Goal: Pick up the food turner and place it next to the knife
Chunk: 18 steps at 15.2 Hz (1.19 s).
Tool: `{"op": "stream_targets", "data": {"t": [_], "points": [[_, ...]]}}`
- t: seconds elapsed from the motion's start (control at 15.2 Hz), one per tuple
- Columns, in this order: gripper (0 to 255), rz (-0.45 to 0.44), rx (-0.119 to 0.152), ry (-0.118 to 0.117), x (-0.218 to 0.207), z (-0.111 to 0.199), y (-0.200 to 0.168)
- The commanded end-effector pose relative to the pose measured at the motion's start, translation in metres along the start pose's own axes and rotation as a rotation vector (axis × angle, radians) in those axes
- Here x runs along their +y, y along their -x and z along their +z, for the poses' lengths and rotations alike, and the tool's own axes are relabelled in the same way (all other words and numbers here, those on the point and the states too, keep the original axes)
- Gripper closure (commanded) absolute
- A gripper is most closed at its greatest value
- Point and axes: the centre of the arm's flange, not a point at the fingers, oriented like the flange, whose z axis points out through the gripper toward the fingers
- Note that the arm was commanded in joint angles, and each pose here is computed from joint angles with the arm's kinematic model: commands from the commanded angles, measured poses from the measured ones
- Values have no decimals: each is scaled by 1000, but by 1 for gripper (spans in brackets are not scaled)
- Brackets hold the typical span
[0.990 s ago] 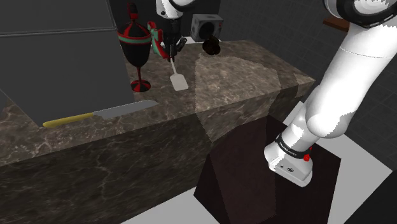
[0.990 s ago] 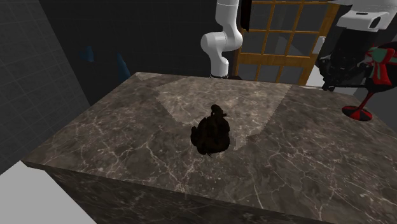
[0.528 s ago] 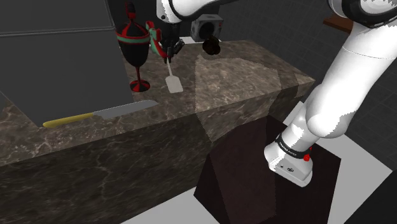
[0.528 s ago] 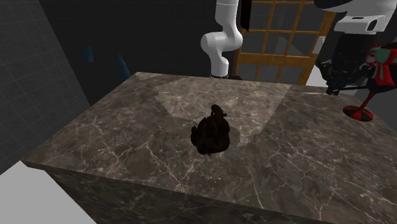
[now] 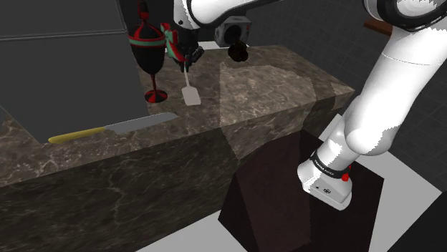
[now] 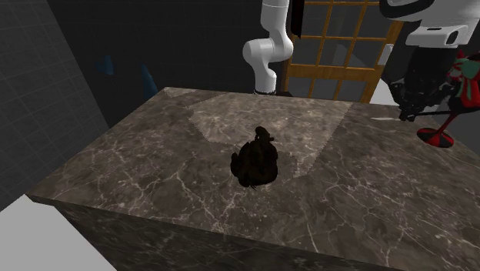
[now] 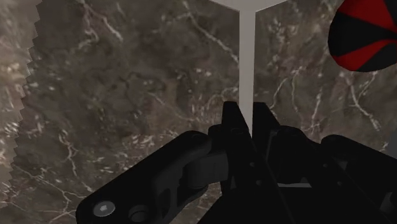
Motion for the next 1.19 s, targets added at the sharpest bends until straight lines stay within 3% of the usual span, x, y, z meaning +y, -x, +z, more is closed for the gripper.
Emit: {"op": "stream_targets", "data": {"t": [0.0,0.07,0.33,0.4,0.66,1.12], "points": [[255,-46,-83,34,-18,57,19],[0,-46,-82,35,-26,52,22],[0,-46,-83,34,-7,42,20],[0,-46,-83,34,-18,57,19],[0,-46,-83,34,-20,7,15],[0,-46,-83,34,-20,7,15]]}}
